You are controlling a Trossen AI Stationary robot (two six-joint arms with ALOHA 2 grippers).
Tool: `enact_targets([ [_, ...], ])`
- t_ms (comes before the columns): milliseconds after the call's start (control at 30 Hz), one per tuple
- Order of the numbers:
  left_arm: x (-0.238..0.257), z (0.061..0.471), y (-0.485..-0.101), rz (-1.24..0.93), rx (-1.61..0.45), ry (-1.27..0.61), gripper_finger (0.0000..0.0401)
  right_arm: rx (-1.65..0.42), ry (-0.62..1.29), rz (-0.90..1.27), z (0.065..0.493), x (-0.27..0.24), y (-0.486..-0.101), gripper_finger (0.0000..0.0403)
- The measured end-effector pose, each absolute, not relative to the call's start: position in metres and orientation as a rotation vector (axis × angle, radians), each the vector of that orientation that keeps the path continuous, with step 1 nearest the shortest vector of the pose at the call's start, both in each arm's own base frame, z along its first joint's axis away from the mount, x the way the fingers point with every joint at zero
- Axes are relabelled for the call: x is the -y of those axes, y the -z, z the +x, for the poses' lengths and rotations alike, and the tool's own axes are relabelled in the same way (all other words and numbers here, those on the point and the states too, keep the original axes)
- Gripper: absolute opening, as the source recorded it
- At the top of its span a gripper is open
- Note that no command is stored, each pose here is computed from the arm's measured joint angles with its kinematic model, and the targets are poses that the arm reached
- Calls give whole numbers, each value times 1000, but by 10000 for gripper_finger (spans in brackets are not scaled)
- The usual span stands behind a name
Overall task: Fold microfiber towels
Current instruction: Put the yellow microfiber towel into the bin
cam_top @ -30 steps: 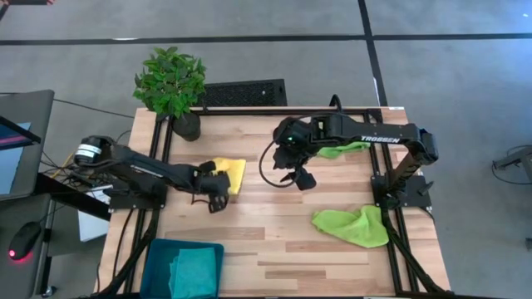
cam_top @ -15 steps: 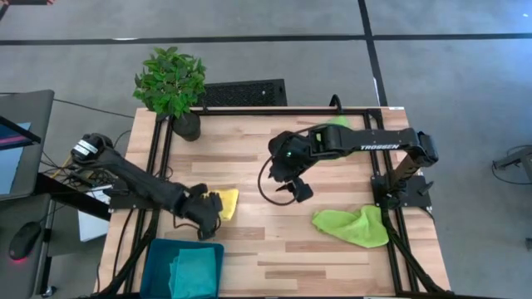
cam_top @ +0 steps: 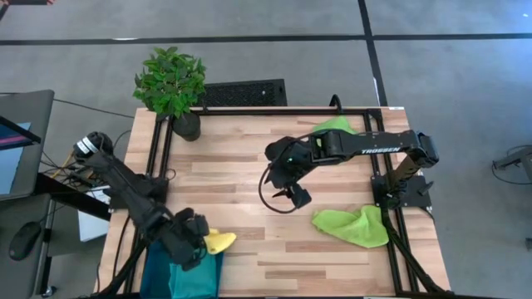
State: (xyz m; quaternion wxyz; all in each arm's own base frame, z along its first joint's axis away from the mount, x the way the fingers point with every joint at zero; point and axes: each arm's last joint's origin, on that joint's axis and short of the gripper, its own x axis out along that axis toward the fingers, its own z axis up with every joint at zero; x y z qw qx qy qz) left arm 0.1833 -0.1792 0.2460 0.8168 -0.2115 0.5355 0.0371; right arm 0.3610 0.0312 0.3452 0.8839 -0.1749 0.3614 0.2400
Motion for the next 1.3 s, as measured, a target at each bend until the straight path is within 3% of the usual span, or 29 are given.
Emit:
enact_targets([
  [600, 223, 154, -250, -638, -1162, 50, 0, -719, -469, -349, 364, -25, -348, 244],
  [1300, 268, 169, -186, -677, -1333, 26, 0, -700, -465, -357, 366, -23, -349, 244],
])
